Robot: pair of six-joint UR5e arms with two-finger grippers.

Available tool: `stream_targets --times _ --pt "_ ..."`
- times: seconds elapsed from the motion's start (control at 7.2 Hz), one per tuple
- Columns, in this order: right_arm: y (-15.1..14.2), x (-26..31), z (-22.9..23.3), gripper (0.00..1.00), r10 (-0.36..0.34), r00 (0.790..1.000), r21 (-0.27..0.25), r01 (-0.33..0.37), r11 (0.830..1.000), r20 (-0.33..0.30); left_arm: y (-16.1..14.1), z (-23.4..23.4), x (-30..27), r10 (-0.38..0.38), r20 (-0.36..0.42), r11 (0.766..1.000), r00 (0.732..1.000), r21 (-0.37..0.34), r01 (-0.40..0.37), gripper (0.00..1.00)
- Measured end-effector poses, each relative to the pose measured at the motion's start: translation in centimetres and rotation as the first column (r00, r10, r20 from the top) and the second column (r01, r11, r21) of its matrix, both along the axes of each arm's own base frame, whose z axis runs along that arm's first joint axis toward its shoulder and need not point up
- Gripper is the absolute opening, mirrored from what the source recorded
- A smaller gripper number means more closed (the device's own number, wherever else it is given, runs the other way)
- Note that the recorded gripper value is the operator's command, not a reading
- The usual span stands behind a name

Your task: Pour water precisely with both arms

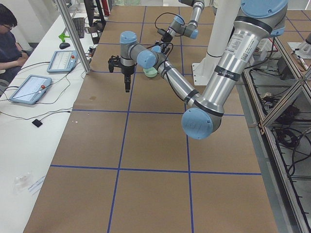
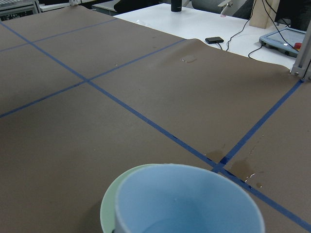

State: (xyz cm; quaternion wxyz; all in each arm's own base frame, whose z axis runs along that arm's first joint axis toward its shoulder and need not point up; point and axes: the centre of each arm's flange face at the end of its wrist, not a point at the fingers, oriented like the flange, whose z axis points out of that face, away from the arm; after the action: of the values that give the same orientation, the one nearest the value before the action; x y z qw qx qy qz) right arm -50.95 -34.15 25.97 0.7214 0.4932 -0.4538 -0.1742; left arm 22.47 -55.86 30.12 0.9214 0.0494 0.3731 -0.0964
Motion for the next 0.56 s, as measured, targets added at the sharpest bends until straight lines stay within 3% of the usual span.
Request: stream_targets --times 0.56 --pt "-0.2 -3.1 -1.6 0.0 -0.113 0.979 -0.088 0.099 0.991 -0.17 -0.3 1.1 -1.3 0.002 0.014 1.0 1.0 0.005 -0.002 1.0"
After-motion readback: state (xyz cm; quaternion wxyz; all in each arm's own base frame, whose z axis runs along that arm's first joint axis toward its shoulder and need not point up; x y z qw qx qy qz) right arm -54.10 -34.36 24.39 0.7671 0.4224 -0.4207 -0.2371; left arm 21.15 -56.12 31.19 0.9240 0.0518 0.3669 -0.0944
